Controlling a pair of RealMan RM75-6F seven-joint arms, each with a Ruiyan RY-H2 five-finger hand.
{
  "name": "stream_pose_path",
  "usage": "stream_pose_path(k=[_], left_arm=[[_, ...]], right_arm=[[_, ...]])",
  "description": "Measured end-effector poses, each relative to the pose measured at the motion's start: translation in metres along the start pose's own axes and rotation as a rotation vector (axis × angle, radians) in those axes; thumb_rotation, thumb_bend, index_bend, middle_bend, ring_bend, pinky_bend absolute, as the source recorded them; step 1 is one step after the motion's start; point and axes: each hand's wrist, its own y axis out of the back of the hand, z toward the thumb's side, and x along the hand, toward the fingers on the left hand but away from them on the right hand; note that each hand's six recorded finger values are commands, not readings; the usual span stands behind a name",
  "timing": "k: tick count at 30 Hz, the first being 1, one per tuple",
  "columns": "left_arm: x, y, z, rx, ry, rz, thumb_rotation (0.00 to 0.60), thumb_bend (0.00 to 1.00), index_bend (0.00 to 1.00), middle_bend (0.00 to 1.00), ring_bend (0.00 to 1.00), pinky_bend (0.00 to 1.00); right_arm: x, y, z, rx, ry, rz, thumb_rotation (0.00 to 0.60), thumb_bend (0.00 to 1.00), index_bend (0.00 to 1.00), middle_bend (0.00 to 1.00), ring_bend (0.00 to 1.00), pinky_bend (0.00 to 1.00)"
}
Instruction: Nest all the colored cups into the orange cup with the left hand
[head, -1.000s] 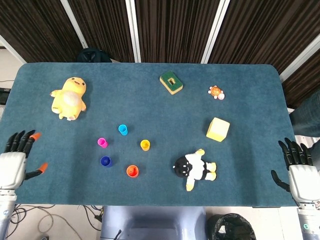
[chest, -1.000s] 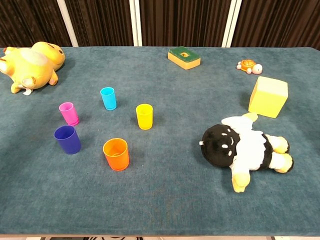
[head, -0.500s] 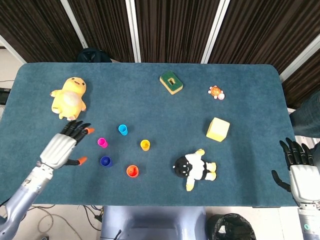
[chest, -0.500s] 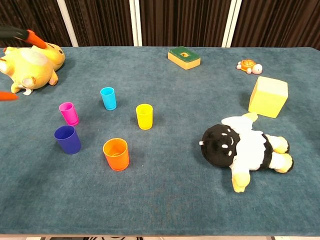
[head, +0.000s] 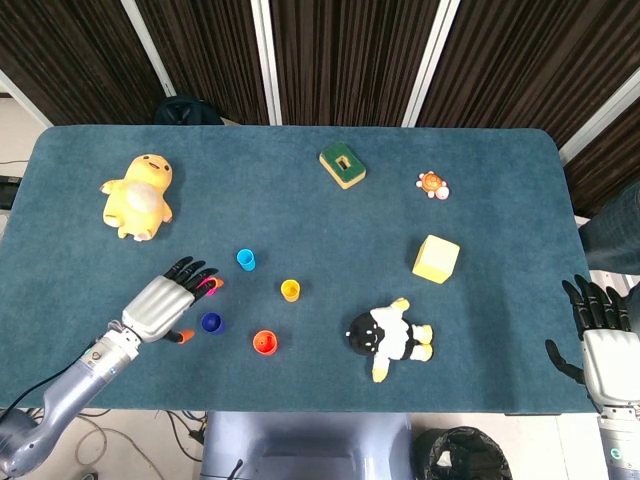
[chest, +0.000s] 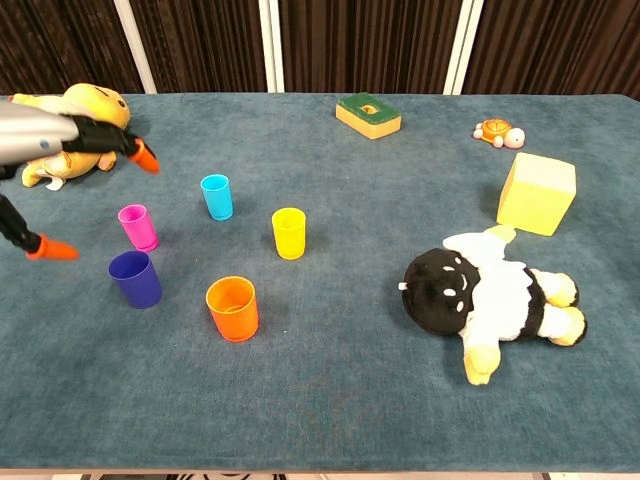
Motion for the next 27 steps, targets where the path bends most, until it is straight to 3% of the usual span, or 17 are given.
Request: stream_pose_path(k=[10, 21, 27], left_arm=[[0.004, -0.020, 0.005, 0.044, -0.007, -0.073, 0.600, 0.15, 0.24, 0.08, 0.00, 0.01], [0.015, -0.035, 0.006, 0.065, -0.008, -0.086, 0.600, 0.15, 0.29, 0.09, 0.00, 0.01], [0.020, -0.037, 0.008, 0.081, -0.006, -0.077, 0.600, 0.20, 0.34, 0.09, 0.00, 0.01]], right_arm=[[-0.001, -0.003, 0.000, 0.000, -0.002, 0.008, 0.600, 0.37, 0.07, 0.05, 0.07, 0.04], [-0.002, -0.002, -0.003, -0.001, -0.013, 0.003, 0.600, 0.37, 0.07, 0.05, 0.07, 0.04], [-0.002, -0.002, -0.004, -0.001, -0.015, 0.001, 0.600, 0.37, 0.07, 0.05, 0.07, 0.04]])
